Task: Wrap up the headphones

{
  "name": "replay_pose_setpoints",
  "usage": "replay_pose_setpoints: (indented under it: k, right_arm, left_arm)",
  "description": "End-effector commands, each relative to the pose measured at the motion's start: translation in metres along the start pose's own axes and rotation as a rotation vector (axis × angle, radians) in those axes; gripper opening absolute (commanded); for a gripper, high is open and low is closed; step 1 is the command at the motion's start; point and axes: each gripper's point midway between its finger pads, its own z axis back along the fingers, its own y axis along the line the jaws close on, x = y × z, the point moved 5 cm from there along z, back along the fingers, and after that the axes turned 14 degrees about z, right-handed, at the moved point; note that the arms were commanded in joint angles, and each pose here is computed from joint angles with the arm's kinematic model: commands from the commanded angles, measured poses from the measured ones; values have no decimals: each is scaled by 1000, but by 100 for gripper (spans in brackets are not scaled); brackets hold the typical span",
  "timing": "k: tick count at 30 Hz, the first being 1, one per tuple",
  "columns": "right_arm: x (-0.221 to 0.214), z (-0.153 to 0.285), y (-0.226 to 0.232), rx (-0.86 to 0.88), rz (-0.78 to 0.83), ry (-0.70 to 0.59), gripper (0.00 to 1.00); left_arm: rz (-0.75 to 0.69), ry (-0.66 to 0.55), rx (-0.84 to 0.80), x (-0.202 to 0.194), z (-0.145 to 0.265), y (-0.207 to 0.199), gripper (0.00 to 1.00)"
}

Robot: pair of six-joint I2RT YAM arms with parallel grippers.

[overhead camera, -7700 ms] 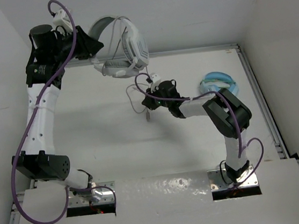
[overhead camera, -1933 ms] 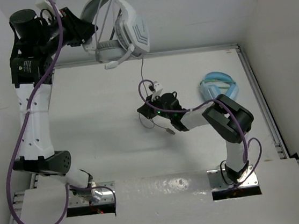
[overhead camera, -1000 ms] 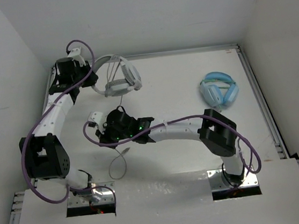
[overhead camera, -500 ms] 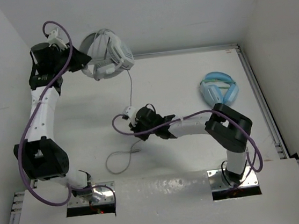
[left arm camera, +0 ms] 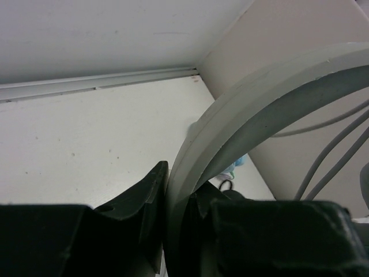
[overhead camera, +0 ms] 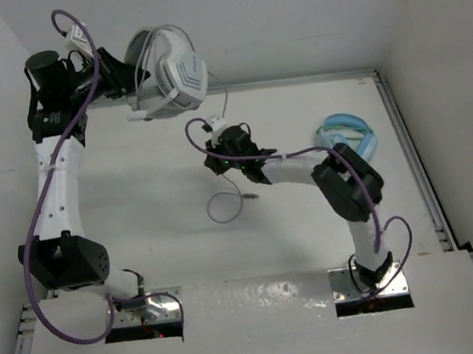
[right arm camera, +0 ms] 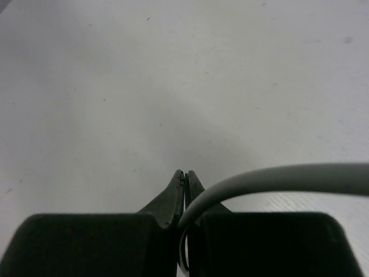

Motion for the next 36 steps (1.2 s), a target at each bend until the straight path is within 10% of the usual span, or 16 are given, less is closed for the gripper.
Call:
replay_pose_setpoints:
  k: [1, 10, 21, 29, 36]
  right_arm:
    - [38, -36, 27, 121, -48, -36, 0]
    - [9, -32, 160, 358, 380, 160, 0]
    - [92, 55, 219, 587, 427, -92, 0]
    - [166, 128, 169, 465, 391, -237, 0]
    - [164, 170, 37, 74, 254, -69, 0]
  left_arm:
    - [-44, -53, -68, 13, 16, -34, 0]
    - [-217, -166, 195, 39, -17, 50, 0]
    - [-522, 73, 413, -51, -93, 121, 0]
    - [-725, 198, 552, -121, -101, 144, 0]
    - [-880, 201, 590, -135, -85, 139, 0]
